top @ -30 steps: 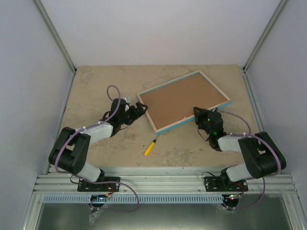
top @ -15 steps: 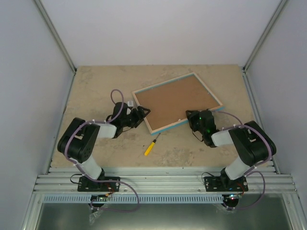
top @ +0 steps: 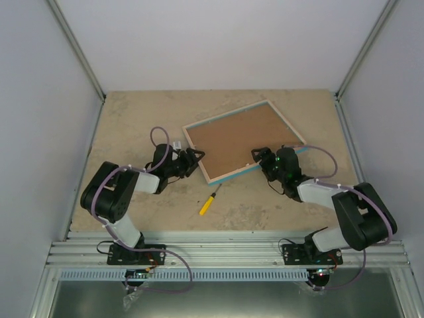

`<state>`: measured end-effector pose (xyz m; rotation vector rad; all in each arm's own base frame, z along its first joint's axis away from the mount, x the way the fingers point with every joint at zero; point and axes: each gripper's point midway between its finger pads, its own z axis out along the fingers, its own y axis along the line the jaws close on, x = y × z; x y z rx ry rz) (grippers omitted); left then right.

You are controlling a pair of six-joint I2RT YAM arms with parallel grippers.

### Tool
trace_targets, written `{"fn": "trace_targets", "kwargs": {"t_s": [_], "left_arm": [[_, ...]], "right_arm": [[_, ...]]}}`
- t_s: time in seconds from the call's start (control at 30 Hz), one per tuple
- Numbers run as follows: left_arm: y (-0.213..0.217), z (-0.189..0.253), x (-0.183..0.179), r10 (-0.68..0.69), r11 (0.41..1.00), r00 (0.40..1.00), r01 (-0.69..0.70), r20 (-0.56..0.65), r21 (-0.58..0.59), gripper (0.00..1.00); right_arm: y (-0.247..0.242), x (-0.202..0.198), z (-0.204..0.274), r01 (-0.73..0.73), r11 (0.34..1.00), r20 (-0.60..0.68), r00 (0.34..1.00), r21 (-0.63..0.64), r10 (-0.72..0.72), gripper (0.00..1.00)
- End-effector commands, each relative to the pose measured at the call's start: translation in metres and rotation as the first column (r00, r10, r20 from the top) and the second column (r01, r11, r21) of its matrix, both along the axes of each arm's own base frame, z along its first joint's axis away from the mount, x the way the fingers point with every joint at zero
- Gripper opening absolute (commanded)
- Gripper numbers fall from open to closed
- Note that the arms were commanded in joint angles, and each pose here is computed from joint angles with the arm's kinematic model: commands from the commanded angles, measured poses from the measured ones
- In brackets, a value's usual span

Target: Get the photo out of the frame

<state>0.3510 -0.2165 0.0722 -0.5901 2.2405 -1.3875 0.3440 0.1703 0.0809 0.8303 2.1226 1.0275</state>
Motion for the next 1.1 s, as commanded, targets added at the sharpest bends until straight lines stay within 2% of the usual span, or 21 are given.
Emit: {"fn": "trace_targets", "kwargs": {"t_s": [0.0, 0.1, 0.37, 0.47, 0.77, 1.07], "left_arm": [[0.003, 0.015, 0.008, 0.01, 0.999, 0.998, -0.008, 0.064, -0.032, 0.68], [0.004, 0.015, 0.009, 0.011, 0.999, 0.998, -0.009, 0.065, -0.035, 0.67], [0.007, 0.013, 0.013, 0.016, 0.999, 0.998, -0.014, 0.064, -0.041, 0.66], [0.009, 0.01, 0.013, 0.016, 1.0, 0.998, -0.015, 0.065, -0.015, 0.67], [0.033, 0.0, 0.019, 0.039, 0.967, 0.997, -0.055, 0.072, 0.247, 0.73], [0.034, -0.008, 0.021, 0.016, 0.954, 0.998, -0.031, 0.053, 0.3, 0.79]], "right_arm": [[-0.006, 0.006, 0.013, -0.086, 0.985, 0.007, 0.996, -0.151, 0.088, 0.91], [-0.012, 0.003, 0.007, -0.132, 0.97, -0.029, 0.991, -0.205, 0.128, 0.98], [-0.017, -0.004, -0.004, -0.25, 0.925, -0.07, 0.968, -0.285, 0.24, 0.98], [-0.029, 0.001, 0.001, -0.245, 0.914, -0.058, 0.969, -0.324, 0.239, 0.98], [-0.106, 0.067, 0.051, -0.111, 0.874, 0.09, 0.981, -0.473, 0.173, 0.98], [-0.151, 0.119, 0.023, -0.16, 0.818, 0.001, 0.981, -0.552, 0.193, 0.98]]}}
